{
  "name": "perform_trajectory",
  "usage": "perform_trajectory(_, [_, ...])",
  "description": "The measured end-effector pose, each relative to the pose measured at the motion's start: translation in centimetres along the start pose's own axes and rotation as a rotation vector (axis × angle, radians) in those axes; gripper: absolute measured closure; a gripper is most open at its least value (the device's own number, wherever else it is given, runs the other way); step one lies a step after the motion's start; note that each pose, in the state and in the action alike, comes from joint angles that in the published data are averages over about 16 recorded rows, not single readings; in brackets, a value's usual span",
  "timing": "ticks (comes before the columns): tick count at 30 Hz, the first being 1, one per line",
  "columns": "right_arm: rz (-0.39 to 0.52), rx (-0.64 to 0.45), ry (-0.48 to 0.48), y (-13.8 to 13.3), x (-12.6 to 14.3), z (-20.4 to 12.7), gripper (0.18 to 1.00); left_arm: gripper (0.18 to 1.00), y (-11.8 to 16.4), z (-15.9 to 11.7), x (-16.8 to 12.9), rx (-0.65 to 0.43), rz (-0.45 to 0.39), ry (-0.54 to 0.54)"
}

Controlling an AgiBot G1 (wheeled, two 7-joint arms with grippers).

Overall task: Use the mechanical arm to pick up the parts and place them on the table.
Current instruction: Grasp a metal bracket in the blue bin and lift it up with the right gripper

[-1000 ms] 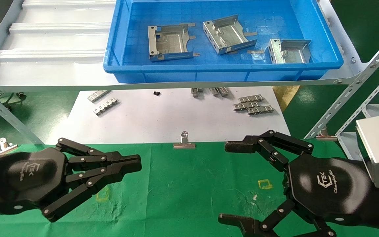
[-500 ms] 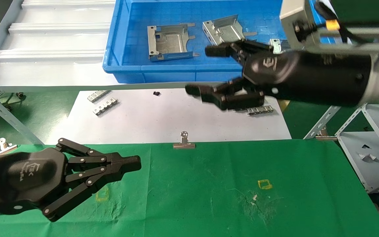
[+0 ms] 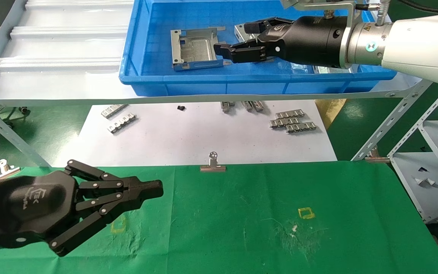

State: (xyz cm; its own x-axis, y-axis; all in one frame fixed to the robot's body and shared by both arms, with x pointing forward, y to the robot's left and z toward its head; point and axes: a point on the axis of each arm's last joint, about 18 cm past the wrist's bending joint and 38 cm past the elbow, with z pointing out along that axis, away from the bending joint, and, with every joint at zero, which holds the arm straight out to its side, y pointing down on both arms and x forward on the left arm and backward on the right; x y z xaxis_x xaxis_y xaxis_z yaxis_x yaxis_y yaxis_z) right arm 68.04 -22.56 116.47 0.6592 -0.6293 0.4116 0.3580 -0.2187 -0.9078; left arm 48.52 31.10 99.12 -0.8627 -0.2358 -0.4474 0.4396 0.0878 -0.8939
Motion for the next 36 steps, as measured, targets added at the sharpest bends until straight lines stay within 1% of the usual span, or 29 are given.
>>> perform_trajectory(6, [0.018,-0.057,0.115,0.3,1.5,2.4,0.18,0.994,0.0,0.0,0.0,0.0,0.0,0.0])
perform_trajectory(13, [0.008,-0.089,0.237,0.2,2.8,4.0,0.19,0.994,0.0,0.0,0.0,0.0,0.0,0.0])
perform_trajectory(17, [-0.006,-0.094,0.284,0.1,3.2,4.4,0.207,0.992,0.0,0.0,0.0,0.0,0.0,0.0])
perform_trajectory(22, [-0.019,-0.099,0.313,0.0,3.4,4.8,0.248,0.982,0.0,0.0,0.0,0.0,0.0,0.0])
perform_trajectory(27, [-0.018,-0.113,0.318,0.2,3.2,5.1,0.319,0.961,0.0,0.0,0.0,0.0,0.0,0.0])
perform_trajectory(32, [-0.001,-0.127,0.317,0.5,3.1,5.3,0.418,0.911,0.0,0.0,0.0,0.0,0.0,0.0])
perform_trajectory(34, [0.007,-0.132,0.317,0.7,3.0,5.3,0.451,0.878,0.0,0.0,0.0,0.0,0.0,0.0])
perform_trajectory(36, [0.014,-0.136,0.317,0.8,2.9,5.4,0.503,0.845,0.0,0.0,0.0,0.0,0.0,0.0])
